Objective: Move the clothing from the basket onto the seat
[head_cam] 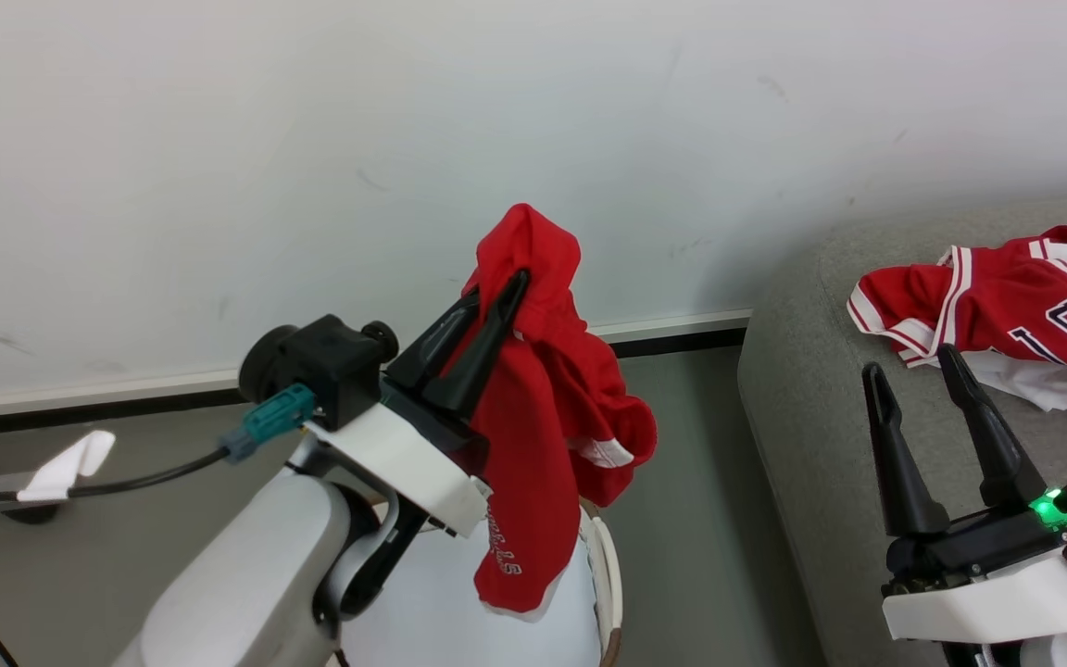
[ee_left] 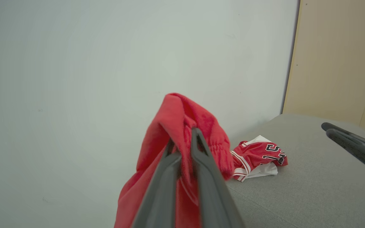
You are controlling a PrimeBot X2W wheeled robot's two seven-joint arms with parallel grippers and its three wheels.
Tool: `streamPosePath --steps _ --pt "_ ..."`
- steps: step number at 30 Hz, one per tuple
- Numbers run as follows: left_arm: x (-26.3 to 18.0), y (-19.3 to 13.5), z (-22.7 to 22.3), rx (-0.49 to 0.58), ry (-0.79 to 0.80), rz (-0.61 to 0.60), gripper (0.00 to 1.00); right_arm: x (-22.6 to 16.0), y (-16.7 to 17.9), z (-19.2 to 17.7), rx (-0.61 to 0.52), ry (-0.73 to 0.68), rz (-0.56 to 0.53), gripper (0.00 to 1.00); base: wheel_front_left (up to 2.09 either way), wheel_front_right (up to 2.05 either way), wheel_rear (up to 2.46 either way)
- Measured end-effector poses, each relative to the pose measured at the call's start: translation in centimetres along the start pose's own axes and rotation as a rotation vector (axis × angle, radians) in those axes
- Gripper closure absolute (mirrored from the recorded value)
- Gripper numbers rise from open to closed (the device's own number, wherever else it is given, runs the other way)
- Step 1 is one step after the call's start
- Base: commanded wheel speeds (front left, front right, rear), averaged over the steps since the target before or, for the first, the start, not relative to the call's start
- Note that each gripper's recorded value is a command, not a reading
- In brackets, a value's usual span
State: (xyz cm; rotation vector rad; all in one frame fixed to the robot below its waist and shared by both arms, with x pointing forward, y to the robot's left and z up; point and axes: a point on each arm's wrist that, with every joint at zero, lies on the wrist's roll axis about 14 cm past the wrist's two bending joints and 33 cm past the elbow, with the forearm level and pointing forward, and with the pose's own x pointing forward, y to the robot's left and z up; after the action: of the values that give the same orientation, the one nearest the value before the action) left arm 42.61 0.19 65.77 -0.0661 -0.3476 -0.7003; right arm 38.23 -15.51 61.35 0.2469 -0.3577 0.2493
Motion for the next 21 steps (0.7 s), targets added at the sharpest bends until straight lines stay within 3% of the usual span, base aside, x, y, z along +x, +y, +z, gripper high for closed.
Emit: streamPosePath --steps 5,11,21 --pt "-0.4 -0.3 0.0 -0.010 0.003 0.003 1.00 0.1 2.0 -1.3 0.006 0.054 0.071 0.00 0.00 0.00 0.00" --pt "-1.1 -1.4 -0.5 -0.024 0.024 -0.016 1.00 0.1 6.9 -5.1 0.023 0.208 0.249 0.00 0.00 0.00 0.00" --pt "-1.9 -3.8 -1.1 -0.073 0.038 -0.043 1.00 0.1 12.2 -11.5 0.011 0.460 0.459 0.00 0.00 0.00 0.00"
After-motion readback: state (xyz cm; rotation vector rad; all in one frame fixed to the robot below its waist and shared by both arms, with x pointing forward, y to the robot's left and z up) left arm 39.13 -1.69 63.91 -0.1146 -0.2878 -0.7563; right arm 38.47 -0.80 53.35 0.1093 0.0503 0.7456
